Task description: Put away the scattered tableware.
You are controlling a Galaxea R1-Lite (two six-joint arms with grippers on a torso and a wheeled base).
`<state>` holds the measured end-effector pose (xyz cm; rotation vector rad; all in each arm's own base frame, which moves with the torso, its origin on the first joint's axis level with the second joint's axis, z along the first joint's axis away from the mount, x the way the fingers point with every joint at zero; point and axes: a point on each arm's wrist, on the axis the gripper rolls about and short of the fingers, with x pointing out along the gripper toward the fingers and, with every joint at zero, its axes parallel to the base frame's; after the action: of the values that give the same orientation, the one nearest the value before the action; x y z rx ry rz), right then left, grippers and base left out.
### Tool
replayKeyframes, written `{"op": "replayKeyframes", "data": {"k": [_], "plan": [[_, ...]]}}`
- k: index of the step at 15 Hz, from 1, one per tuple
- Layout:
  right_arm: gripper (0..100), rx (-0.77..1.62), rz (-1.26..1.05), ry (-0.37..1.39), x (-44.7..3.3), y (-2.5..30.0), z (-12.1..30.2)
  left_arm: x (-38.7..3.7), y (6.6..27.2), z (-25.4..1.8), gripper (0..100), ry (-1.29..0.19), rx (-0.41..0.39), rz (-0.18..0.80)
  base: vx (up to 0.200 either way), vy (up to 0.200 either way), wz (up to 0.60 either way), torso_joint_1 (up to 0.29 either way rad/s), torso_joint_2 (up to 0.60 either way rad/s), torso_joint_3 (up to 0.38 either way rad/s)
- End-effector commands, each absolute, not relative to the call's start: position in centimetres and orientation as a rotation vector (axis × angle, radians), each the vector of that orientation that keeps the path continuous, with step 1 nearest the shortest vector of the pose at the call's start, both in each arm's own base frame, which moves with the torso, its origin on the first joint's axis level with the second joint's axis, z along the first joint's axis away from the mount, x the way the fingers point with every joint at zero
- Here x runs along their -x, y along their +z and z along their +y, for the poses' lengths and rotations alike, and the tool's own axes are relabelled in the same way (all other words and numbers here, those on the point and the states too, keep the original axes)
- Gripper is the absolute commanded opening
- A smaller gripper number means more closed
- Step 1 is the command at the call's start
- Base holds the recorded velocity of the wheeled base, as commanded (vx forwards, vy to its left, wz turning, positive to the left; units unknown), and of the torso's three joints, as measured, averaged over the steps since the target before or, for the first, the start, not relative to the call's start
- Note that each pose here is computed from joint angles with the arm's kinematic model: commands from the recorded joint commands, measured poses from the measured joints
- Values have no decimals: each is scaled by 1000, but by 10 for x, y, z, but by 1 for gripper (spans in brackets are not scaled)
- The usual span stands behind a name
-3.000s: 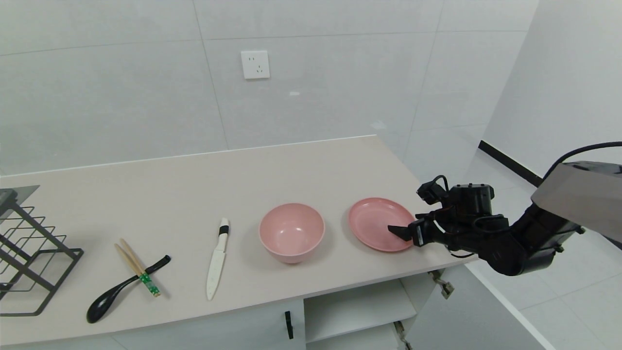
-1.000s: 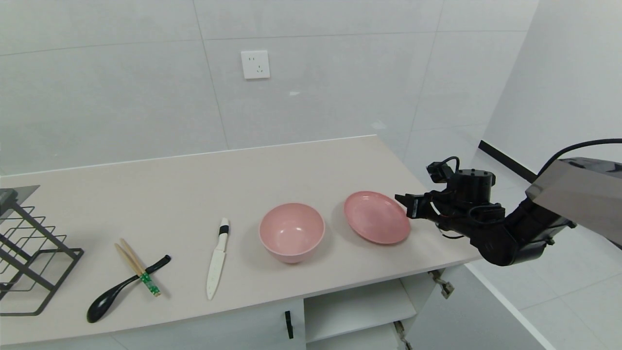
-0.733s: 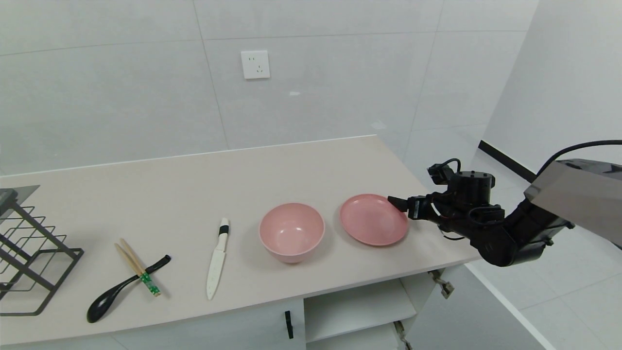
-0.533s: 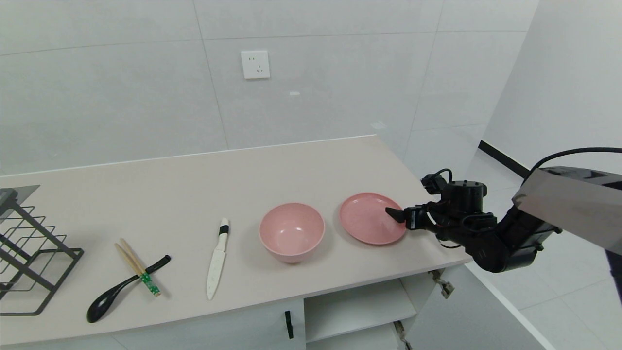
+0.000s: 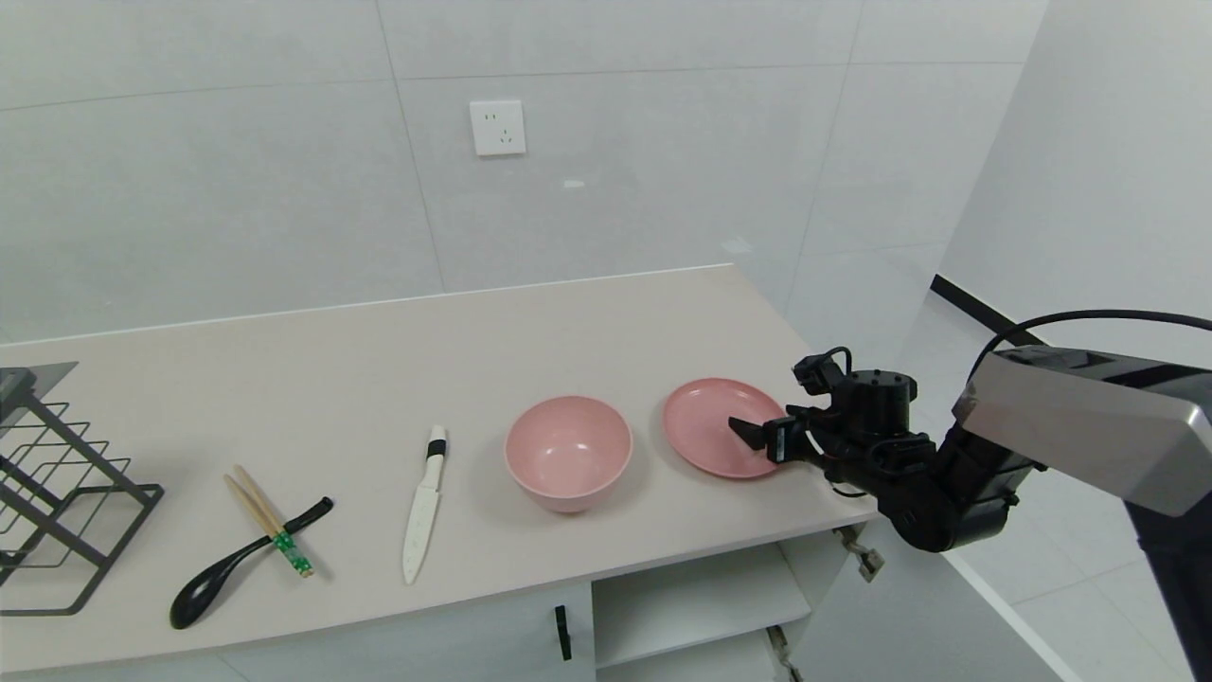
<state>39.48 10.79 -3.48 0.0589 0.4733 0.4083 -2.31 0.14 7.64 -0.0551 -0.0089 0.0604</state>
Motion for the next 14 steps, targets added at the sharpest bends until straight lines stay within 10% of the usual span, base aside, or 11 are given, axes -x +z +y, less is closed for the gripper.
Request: {"op": "replayKeyframes", "data": {"k": [1, 2, 3, 14], "plan": [[100, -58, 501, 416, -392, -41, 111, 23, 76, 1, 100, 61, 55, -8, 0, 0, 0, 0, 0, 0], [100, -53, 502, 433, -389, -41, 117, 23, 76, 1, 100, 61, 55, -8, 0, 0, 0, 0, 0, 0], [0, -52, 493, 441, -388, -39, 120, 23, 76, 1, 100, 61, 55, -8, 0, 0, 0, 0, 0, 0], [0, -60, 458, 390, -387, -27, 113, 23, 76, 1, 100, 63, 55, -8, 0, 0, 0, 0, 0, 0]]}}
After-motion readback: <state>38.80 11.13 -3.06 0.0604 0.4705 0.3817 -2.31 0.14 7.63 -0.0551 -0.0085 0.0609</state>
